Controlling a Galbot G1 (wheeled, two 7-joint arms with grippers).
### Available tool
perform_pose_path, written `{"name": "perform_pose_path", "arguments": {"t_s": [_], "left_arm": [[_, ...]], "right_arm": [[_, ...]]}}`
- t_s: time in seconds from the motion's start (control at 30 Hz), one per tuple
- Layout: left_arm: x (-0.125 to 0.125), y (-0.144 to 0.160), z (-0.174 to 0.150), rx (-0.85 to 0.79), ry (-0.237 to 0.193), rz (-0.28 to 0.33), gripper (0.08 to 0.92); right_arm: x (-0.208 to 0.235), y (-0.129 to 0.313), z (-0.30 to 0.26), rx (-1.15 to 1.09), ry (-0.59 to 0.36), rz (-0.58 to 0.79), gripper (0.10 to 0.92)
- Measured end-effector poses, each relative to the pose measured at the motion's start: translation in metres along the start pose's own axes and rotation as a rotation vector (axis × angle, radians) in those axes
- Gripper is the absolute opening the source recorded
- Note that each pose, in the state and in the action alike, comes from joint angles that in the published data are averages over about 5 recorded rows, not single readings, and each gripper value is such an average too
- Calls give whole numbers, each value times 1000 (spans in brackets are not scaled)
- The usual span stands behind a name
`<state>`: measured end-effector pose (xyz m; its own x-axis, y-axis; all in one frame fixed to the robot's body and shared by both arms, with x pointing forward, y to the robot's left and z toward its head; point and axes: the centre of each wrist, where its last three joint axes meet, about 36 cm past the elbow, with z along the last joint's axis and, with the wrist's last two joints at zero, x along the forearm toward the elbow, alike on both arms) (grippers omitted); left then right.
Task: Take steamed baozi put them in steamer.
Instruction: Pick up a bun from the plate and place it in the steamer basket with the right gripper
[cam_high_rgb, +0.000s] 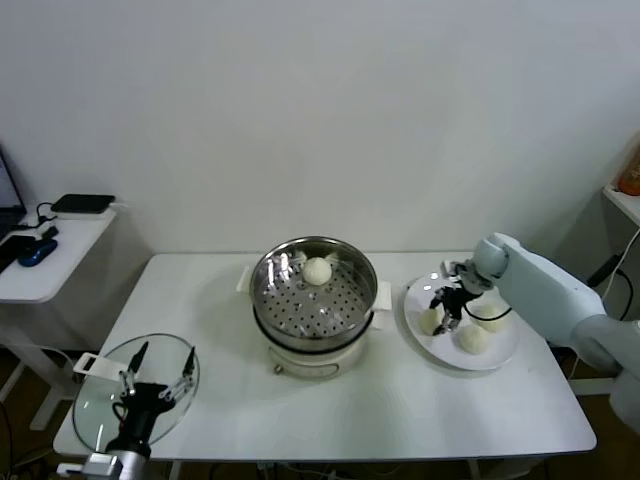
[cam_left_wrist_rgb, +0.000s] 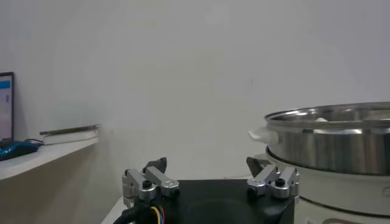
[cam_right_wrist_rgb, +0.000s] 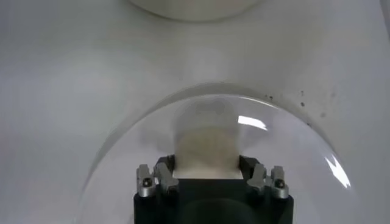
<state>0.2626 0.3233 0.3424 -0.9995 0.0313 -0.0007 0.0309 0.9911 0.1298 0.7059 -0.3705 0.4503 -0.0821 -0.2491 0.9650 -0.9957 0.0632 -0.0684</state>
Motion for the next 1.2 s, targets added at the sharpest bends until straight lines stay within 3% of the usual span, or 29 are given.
{"name": "perform_pose_path", "arguments": {"t_s": [0.27,0.53,0.93,1.2], "left_arm": [[0,0,0,1,-1,-3,823],[0,-2,-1,5,-6,-2,823],[-3,-7,-4,4,-22,12,823],[-5,-7,-8,-1,-34,17,823]], "right_arm": [[28,-6,-2,17,-1,8,681],[96,-24,-24,60,-15,42,684],[211,-43,-106,111,-97,100,685],[245,-48,-181,147,-158,96,687]]}}
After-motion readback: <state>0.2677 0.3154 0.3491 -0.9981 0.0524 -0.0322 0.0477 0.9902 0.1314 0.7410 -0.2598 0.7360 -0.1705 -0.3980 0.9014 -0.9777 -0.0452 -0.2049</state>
